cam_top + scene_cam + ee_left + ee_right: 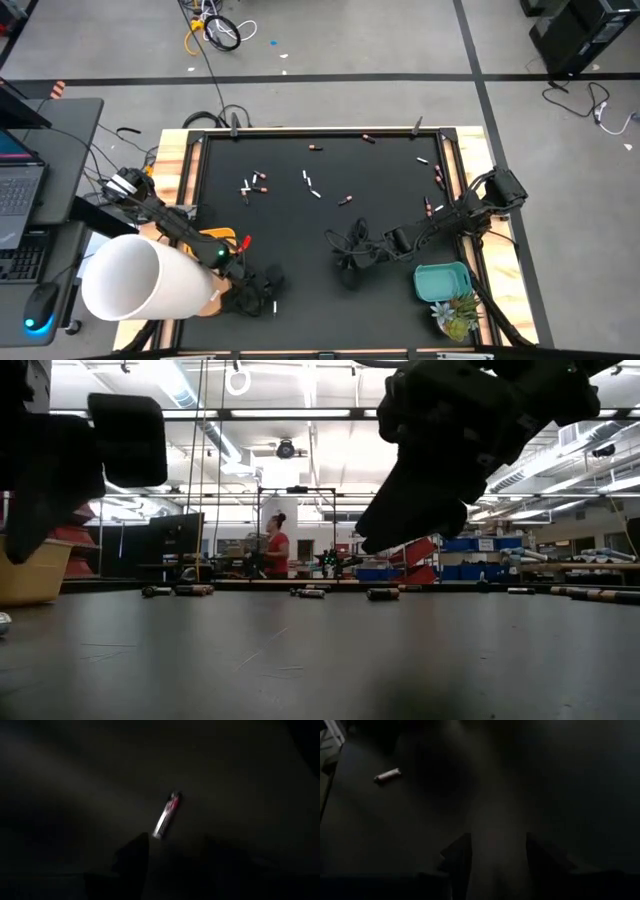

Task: Sort batteries
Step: Put the silver battery into the green bin

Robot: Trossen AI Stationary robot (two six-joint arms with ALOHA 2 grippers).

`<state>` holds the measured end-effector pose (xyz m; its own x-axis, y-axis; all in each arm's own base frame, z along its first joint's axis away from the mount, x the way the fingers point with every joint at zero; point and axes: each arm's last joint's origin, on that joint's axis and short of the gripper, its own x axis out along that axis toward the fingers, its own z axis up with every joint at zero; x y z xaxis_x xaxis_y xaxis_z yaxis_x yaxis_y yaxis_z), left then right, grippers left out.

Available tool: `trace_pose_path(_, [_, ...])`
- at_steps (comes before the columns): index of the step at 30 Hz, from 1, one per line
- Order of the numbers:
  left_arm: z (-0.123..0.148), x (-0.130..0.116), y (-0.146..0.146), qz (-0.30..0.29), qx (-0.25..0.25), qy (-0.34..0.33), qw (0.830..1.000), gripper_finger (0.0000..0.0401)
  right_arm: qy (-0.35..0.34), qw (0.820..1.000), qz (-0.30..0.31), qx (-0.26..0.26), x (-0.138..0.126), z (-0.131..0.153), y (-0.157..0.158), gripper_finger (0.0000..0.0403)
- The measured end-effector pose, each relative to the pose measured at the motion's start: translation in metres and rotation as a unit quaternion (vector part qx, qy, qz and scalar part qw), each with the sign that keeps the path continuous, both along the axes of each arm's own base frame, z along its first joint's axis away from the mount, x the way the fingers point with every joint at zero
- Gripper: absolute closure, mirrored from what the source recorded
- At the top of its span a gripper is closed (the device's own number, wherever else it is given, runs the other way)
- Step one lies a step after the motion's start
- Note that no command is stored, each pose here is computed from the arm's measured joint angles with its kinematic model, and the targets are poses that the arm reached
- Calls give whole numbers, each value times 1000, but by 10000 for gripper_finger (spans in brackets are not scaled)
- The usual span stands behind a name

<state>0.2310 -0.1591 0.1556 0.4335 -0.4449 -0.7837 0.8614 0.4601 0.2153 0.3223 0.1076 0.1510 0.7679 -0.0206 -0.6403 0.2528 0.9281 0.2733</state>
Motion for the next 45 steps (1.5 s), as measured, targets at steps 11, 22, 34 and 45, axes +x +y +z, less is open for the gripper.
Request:
trace_pose_path(11, [-13,13,-3,-28,-33,-7,999,198,-32,999,-40,-3,4,4,-4,231])
trace_pose_path(22, [-31,27,-2,-3,-26,-28,999,199,-42,998,-39,-5,4,5,1,231])
trace_pose_path(34, [-28,33,-1,29,-43,-49,997,199,-63,997,-52,-4,5,8,2,238])
trace_pose_path(45, [-51,46,1,21,-77,2,997,237,-70,997,-45,-7,6,10,3,239])
